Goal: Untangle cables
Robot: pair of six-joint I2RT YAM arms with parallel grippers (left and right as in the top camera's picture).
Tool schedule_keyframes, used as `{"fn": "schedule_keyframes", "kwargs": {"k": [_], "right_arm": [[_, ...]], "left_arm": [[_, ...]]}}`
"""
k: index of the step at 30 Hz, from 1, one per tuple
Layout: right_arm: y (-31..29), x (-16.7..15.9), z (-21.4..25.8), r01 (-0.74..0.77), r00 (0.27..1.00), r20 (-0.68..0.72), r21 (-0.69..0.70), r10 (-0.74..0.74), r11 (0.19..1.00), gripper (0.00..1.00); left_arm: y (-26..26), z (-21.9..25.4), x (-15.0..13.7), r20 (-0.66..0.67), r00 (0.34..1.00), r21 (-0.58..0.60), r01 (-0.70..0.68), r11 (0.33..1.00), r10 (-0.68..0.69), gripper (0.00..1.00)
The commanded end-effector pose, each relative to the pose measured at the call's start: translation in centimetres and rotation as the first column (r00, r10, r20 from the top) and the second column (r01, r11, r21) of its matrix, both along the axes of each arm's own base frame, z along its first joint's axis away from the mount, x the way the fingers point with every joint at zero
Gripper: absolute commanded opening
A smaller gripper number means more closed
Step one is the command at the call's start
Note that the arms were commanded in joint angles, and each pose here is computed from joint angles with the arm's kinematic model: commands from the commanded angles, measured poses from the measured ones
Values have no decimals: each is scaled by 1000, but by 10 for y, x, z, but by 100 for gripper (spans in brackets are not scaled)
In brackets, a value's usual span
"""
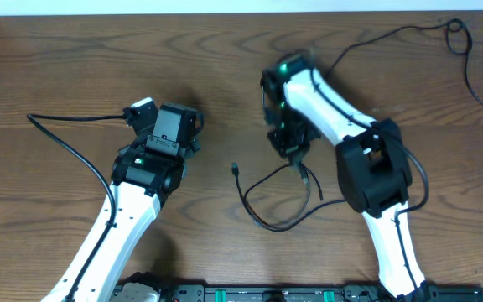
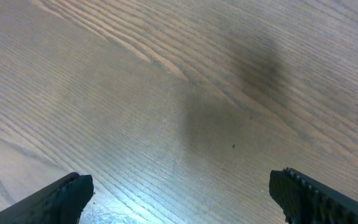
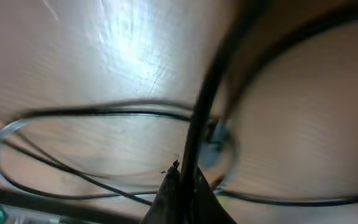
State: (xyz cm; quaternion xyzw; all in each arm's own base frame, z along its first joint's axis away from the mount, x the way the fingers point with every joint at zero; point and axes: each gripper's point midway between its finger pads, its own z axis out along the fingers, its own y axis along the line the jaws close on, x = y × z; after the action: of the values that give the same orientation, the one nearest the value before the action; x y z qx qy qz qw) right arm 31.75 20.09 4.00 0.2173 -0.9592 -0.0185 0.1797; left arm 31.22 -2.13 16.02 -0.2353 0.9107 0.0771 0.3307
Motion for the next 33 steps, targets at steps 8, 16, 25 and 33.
{"fn": "schedule_keyframes", "kwargs": {"k": [8, 16, 25, 33], "right_arm": [[-65, 107, 218, -20, 734, 679, 41, -13, 999, 1], [-78, 149, 316, 0, 398, 903, 174, -160, 985, 1], [-46, 107, 345, -328, 484, 854, 380, -191, 865, 1], [-119, 157, 370, -103, 244, 958, 178, -149, 979, 1]], "left_arm": [[2, 1, -1, 12, 999, -19, -35, 999, 35, 98], [3, 1, -1, 13, 999, -22, -39, 999, 40, 98], [3, 1, -1, 13, 999, -22, -39, 999, 40, 98], [2, 1, -1, 16, 999, -23, -39, 999, 40, 98]]}}
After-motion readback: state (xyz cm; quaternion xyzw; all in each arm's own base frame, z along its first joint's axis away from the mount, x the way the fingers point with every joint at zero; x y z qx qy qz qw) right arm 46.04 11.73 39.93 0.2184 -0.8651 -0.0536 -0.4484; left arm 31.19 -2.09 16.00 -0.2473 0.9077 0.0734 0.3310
